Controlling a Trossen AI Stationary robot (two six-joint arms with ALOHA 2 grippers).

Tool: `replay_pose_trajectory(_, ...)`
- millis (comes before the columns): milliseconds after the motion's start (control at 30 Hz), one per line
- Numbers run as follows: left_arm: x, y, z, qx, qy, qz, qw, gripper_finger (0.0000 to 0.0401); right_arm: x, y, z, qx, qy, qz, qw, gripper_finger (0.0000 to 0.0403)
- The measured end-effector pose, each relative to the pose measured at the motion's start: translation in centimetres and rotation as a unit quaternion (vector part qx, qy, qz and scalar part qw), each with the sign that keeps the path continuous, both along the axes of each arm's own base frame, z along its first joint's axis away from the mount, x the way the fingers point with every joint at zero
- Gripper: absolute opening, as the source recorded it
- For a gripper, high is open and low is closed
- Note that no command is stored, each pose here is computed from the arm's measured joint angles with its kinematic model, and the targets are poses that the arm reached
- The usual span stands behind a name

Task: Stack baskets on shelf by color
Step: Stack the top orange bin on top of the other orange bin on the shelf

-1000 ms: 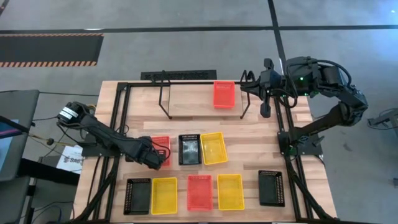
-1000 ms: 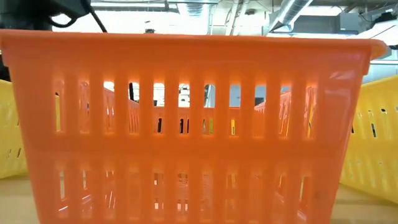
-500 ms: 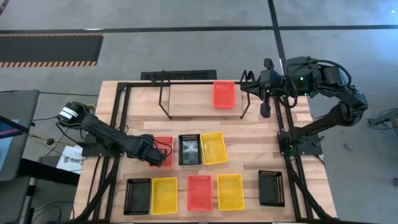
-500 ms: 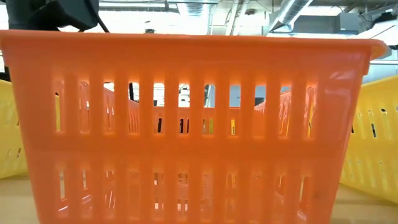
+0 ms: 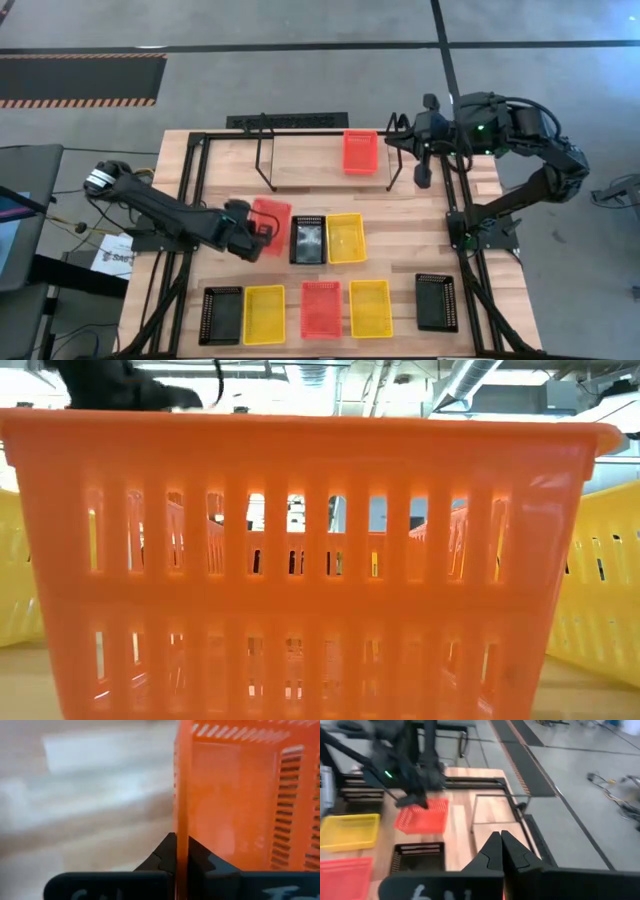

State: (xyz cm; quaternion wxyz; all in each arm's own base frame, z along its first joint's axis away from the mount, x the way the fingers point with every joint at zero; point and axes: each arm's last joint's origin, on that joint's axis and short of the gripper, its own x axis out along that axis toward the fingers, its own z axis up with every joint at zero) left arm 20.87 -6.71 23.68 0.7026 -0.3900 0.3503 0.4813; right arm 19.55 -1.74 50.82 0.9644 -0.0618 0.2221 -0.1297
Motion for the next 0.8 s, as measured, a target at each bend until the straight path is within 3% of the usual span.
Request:
replay_pose_trajectory(167,-1.1,1.0,4.9,0.099,-0.035,0.005,0.994,0.0,1.5,-0.4,-0.7,-0.01,0.017,-0.058,0.998,0.0002)
replay_pose_trajectory(400,-0.9,2.7,9.6,0.226,-0.057,-0.012,0.972,0.0,5.7,0.2,-2.9,-0.046,0.066,-0.1,0.992,0.0001)
replay_pose_trajectory(633,0.0,5.1,11.9,0.282,-0.027,-0.029,0.959,0.0,9.2,3.1,-5.3,-0.111,0.091,-0.184,0.972,0.0001)
replay_pose_trajectory(800,1.4,6.8,12.9,0.301,-0.021,-0.061,0.951,0.0,7.7,6.1,-5.3,-0.094,0.055,-0.222,0.969,0.0001)
